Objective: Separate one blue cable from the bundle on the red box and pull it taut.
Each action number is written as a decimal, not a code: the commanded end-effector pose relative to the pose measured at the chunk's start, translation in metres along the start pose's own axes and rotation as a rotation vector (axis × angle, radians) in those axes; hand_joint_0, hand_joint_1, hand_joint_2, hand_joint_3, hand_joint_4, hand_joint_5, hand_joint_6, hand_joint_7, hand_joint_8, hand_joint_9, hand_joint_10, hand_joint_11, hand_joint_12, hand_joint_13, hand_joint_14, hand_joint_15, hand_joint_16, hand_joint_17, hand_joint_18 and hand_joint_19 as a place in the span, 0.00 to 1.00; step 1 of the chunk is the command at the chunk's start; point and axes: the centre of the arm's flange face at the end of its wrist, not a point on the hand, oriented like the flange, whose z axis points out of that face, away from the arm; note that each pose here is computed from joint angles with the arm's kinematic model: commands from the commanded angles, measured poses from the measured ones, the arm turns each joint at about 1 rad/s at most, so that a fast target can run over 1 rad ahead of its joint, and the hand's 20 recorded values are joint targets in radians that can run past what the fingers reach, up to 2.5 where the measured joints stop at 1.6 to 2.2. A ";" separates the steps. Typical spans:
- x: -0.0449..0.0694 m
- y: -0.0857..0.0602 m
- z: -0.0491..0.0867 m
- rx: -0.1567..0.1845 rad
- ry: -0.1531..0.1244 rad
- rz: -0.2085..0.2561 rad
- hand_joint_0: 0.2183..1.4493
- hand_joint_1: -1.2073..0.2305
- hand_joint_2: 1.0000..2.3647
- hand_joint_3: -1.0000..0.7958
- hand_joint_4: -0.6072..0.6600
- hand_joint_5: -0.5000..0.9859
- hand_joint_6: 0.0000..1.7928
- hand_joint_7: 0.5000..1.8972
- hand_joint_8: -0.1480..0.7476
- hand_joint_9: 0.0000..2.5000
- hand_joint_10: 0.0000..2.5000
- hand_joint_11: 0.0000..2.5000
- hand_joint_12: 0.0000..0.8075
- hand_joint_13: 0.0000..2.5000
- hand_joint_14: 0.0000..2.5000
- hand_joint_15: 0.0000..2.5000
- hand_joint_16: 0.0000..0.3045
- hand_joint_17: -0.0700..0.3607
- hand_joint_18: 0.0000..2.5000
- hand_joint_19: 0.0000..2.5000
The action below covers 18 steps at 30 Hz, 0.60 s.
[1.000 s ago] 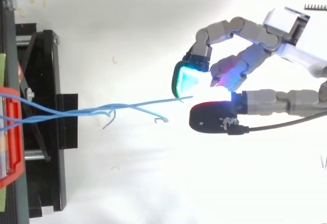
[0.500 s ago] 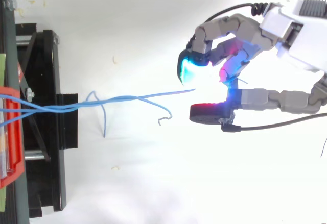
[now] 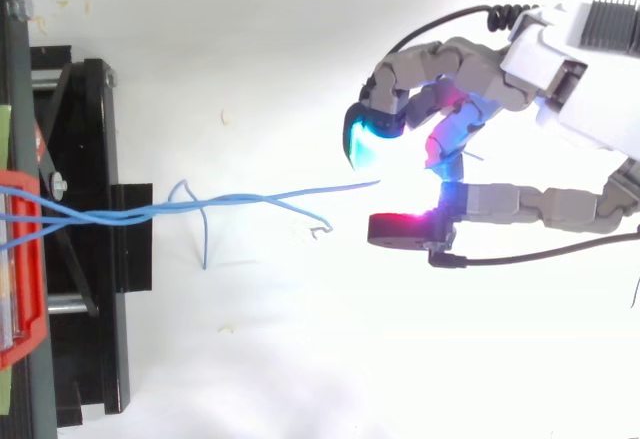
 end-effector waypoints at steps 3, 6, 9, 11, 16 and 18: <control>0.000 0.001 0.001 -0.007 -0.004 0.007 0.27 0.26 0.02 0.53 0.43 0.31 0.46 0.47 0.58 0.49 0.00 0.37 0.52 0.35 0.00 0.17 0.20 0.47 0.36 0.16; 0.000 0.001 0.001 -0.008 -0.005 0.008 0.28 0.26 0.02 0.53 0.43 0.31 0.46 0.48 0.58 0.49 0.00 0.37 0.52 0.35 0.00 0.17 0.19 0.47 0.35 0.16; 0.000 0.001 0.001 -0.008 -0.005 0.008 0.28 0.26 0.02 0.53 0.43 0.31 0.46 0.47 0.58 0.49 0.00 0.37 0.52 0.35 0.00 0.17 0.20 0.47 0.36 0.16; 0.000 0.001 0.001 -0.008 -0.005 0.008 0.28 0.26 0.02 0.53 0.43 0.31 0.46 0.47 0.58 0.49 0.00 0.37 0.52 0.35 0.00 0.17 0.19 0.47 0.36 0.16; 0.000 0.001 0.001 -0.008 -0.005 0.008 0.28 0.26 0.02 0.53 0.43 0.31 0.46 0.47 0.58 0.49 0.00 0.37 0.52 0.35 0.00 0.17 0.19 0.47 0.36 0.16; 0.000 0.001 0.001 -0.008 -0.005 0.008 0.28 0.26 0.02 0.53 0.43 0.31 0.46 0.47 0.58 0.49 0.00 0.37 0.52 0.35 0.00 0.17 0.19 0.47 0.36 0.16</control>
